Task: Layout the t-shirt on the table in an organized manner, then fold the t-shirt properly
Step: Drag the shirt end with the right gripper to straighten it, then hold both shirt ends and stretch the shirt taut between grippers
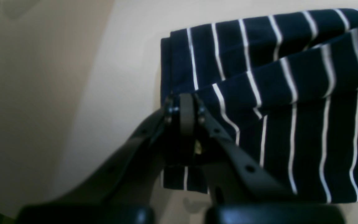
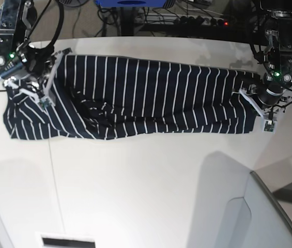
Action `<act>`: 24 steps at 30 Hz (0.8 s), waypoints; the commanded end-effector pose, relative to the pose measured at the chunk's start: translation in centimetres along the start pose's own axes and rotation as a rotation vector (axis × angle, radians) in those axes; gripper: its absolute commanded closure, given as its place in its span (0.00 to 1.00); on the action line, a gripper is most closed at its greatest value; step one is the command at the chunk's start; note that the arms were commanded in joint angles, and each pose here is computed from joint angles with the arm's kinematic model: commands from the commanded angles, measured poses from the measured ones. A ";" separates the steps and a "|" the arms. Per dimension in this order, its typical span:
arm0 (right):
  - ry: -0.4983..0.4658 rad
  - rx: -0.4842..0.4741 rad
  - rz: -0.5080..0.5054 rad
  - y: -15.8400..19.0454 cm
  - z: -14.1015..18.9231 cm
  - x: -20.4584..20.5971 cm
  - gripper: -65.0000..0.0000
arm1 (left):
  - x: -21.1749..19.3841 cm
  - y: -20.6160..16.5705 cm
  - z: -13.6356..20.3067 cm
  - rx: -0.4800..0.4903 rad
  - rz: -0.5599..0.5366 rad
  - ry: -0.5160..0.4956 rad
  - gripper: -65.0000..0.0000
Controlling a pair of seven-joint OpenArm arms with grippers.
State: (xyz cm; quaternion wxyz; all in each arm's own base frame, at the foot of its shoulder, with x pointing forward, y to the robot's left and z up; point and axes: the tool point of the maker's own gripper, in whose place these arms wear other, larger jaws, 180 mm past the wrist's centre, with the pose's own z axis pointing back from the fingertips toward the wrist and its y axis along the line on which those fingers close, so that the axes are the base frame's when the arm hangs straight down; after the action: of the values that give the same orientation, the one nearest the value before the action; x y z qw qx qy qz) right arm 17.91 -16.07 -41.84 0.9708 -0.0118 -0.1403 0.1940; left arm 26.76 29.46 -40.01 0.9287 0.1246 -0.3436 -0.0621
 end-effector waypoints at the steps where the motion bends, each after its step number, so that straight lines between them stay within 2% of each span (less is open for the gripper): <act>1: -0.017 -0.014 0.000 -0.3 0.4 0.4 1.00 | 1.6 1.0 0.3 0.028 -0.013 -0.049 1.00; 16: -0.027 0.013 -0.018 0.9 0.3 0.7 1.00 | 1.4 1.3 0.3 0.035 -0.009 -0.044 1.00; 24: 0.024 0.052 -0.027 1.5 -1.4 -0.7 1.00 | 2.0 1.6 0.2 0.041 -0.007 -0.056 1.00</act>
State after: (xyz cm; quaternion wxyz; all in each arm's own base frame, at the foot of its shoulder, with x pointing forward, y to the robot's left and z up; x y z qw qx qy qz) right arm 16.47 -14.69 -44.05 0.9767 0.0173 -0.1108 0.1832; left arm 27.27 29.73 -39.63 0.9264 0.1283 -0.3490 -0.0599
